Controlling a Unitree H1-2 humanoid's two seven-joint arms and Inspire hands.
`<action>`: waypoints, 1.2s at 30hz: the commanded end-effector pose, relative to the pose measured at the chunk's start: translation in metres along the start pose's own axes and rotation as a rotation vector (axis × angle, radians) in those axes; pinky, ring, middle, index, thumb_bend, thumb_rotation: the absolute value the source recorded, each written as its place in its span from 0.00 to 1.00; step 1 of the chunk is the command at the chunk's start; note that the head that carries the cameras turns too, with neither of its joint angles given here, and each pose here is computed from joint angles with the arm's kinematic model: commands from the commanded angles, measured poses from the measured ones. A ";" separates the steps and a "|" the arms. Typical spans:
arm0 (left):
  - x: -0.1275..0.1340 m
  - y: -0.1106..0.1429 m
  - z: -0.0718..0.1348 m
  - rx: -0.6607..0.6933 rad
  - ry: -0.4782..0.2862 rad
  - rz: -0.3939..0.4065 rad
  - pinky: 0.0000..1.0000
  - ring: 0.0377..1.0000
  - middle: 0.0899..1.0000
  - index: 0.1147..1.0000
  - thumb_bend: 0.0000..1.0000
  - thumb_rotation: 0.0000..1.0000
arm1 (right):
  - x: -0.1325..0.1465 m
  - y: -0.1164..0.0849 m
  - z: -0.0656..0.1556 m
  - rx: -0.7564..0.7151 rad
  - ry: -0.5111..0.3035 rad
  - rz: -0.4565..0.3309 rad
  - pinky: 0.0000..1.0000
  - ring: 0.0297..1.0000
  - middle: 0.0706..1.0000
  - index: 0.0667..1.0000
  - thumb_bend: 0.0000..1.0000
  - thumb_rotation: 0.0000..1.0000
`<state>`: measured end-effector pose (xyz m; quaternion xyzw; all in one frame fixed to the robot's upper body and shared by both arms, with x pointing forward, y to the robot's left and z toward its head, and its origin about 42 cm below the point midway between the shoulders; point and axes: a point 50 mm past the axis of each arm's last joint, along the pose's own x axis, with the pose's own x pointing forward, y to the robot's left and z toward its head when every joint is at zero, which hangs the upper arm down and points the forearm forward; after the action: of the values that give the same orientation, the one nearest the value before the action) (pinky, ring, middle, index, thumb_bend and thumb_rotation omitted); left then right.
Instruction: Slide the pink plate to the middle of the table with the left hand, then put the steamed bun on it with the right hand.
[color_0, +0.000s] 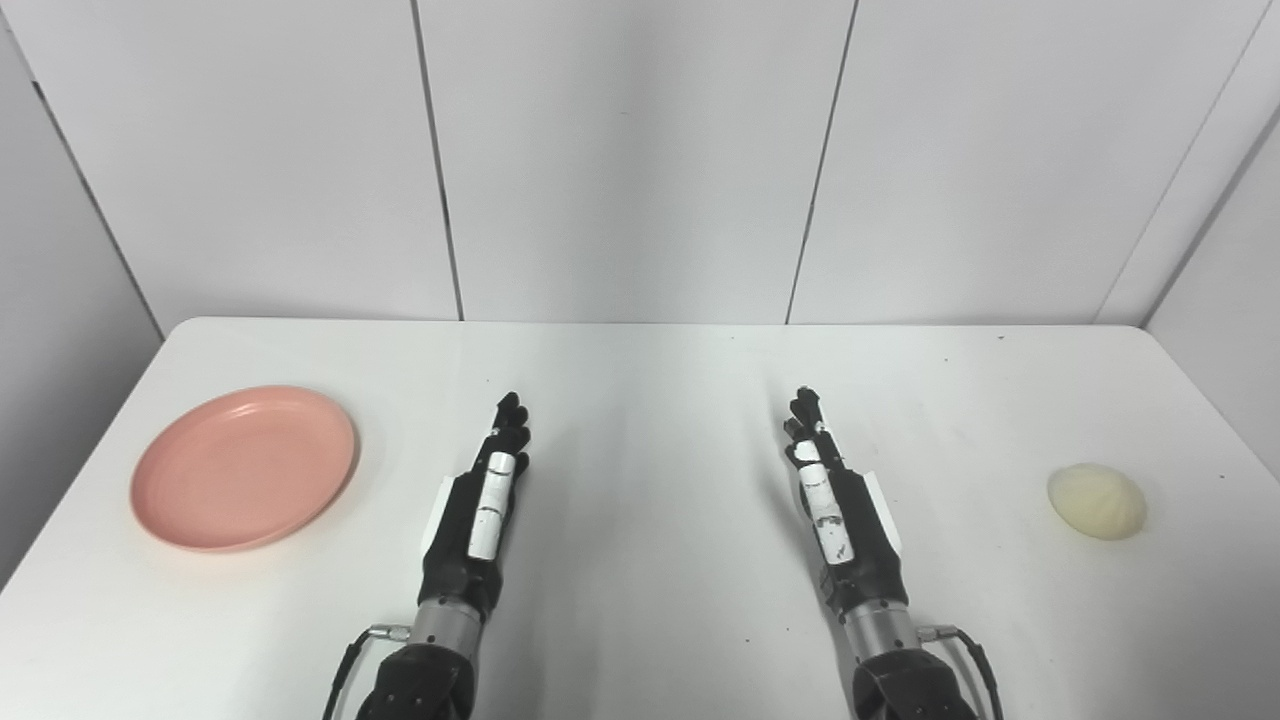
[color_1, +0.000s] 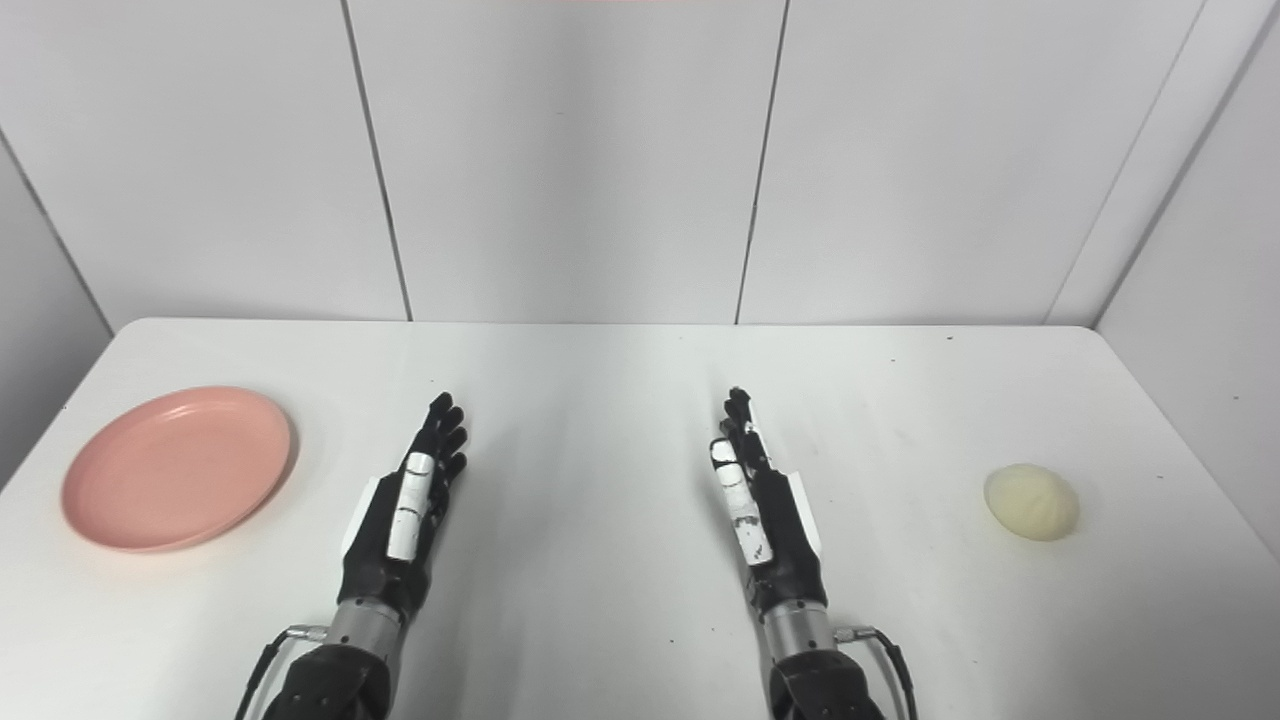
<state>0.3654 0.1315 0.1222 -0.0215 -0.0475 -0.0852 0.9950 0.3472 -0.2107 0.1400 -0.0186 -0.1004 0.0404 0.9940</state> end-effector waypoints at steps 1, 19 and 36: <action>0.005 0.002 -0.002 -0.008 -0.018 0.013 1.00 1.00 1.00 1.00 0.72 1.00 | 0.003 -0.012 0.008 -0.008 -0.064 -0.001 1.00 1.00 1.00 1.00 0.62 0.98; 0.062 0.101 0.076 -0.033 -0.206 0.200 1.00 0.99 1.00 1.00 0.80 1.00 | 0.000 -0.031 -0.003 0.003 -0.100 -0.038 1.00 0.99 0.97 0.96 0.58 0.93; 0.043 0.201 0.124 0.066 -0.317 0.488 1.00 0.92 0.94 0.94 0.76 1.00 | -0.003 -0.032 0.005 0.015 -0.111 -0.038 1.00 0.96 0.95 0.95 0.50 0.92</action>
<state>0.4214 0.3192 0.2117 -0.0233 -0.1414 0.1584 0.9769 0.3508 -0.2414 0.1460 -0.0131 -0.1489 0.0251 0.9884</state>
